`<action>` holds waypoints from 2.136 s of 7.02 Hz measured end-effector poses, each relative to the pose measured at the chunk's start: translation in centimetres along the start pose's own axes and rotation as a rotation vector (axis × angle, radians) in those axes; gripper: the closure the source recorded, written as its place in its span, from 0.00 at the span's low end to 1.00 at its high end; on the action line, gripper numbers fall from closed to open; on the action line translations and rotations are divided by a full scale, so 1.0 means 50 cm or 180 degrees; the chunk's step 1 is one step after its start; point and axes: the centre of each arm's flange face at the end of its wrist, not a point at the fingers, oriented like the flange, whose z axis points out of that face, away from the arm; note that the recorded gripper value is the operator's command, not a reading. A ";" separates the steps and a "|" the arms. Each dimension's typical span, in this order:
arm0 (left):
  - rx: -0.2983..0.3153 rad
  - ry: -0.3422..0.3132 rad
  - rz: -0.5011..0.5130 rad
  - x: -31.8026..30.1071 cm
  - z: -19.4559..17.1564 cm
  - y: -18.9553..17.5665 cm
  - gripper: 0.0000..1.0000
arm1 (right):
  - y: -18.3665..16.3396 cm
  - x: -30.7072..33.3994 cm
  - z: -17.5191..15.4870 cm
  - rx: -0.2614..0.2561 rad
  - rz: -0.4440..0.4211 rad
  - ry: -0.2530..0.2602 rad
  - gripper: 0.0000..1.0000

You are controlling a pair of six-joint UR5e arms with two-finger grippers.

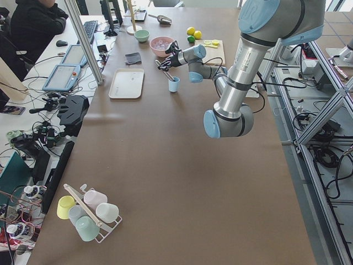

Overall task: Mash ice and strawberries in cup
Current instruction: 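Press the muddler down into the cup repeatedly with the left gripper, then lift the muddler out of the cup with the left gripper, then carry the muddler back and lay it on the table with the left gripper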

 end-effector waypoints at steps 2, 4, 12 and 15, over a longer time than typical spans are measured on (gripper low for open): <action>0.0066 -0.0019 -0.0021 -0.035 0.008 -0.068 1.00 | 0.002 -0.003 -0.003 0.0007 -0.0006 -0.0002 0.01; -0.0006 0.0065 -0.0042 -0.103 0.011 -0.164 1.00 | 0.001 -0.005 -0.004 0.0015 -0.0013 -0.0017 0.01; -0.1766 -0.0715 -0.0230 -1.083 -0.173 -0.155 1.00 | 0.001 -0.012 -0.015 0.0066 -0.0020 -0.0196 0.01; -0.2291 -0.0852 -0.0334 -1.187 -0.188 0.020 1.00 | 0.004 -0.012 -0.026 0.0116 -0.0029 -0.0198 0.01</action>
